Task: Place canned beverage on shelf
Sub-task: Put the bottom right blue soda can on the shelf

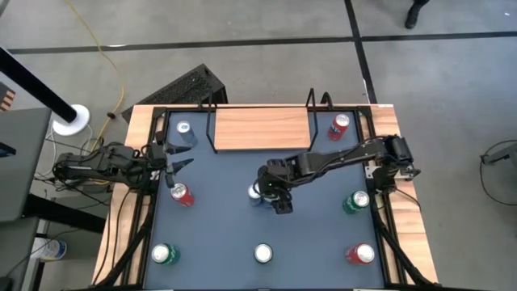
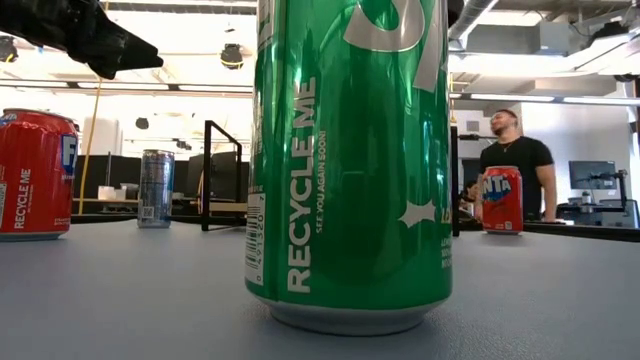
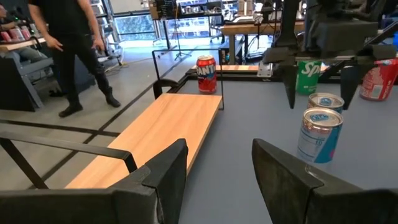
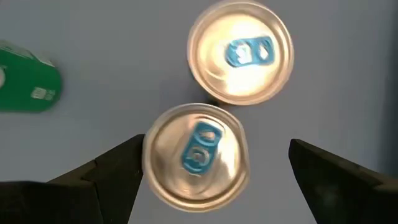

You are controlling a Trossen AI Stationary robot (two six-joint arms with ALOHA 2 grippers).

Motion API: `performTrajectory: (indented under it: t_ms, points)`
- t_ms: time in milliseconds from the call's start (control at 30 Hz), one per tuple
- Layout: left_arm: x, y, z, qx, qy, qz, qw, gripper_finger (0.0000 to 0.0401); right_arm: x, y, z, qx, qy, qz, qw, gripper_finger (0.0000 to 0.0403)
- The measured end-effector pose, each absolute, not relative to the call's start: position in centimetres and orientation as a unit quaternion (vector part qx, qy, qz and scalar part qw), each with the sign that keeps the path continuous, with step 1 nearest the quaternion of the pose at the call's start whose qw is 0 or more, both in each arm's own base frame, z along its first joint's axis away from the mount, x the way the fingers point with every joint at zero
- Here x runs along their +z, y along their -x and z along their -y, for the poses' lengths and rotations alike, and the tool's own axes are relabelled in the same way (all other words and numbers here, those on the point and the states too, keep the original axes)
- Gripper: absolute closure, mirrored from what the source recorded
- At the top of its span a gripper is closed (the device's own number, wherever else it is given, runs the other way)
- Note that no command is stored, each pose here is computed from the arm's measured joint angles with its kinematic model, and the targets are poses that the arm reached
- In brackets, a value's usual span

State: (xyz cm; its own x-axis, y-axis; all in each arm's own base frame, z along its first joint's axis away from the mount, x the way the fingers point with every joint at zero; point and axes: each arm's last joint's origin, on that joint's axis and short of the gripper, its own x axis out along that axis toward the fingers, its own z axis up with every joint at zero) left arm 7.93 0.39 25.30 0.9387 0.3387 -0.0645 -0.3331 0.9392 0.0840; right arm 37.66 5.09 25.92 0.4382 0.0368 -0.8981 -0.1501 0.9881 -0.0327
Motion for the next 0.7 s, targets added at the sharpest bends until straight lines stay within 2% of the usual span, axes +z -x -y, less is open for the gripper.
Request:
performTrajectory:
  t_ms: [167,700]
  points:
    - [25.29,-7.93,-0.39,0.171,-0.036,-0.039,0.984,0.0230,25.86,-37.52,-5.14,0.052,0.057,-0.533,0.842,0.0053]
    - [25.28,-7.93,-0.39,0.170,-0.036,-0.040,0.984,0.0230,25.64,-37.58,-5.54,0.062,0.072,-0.525,0.846,0.0202]
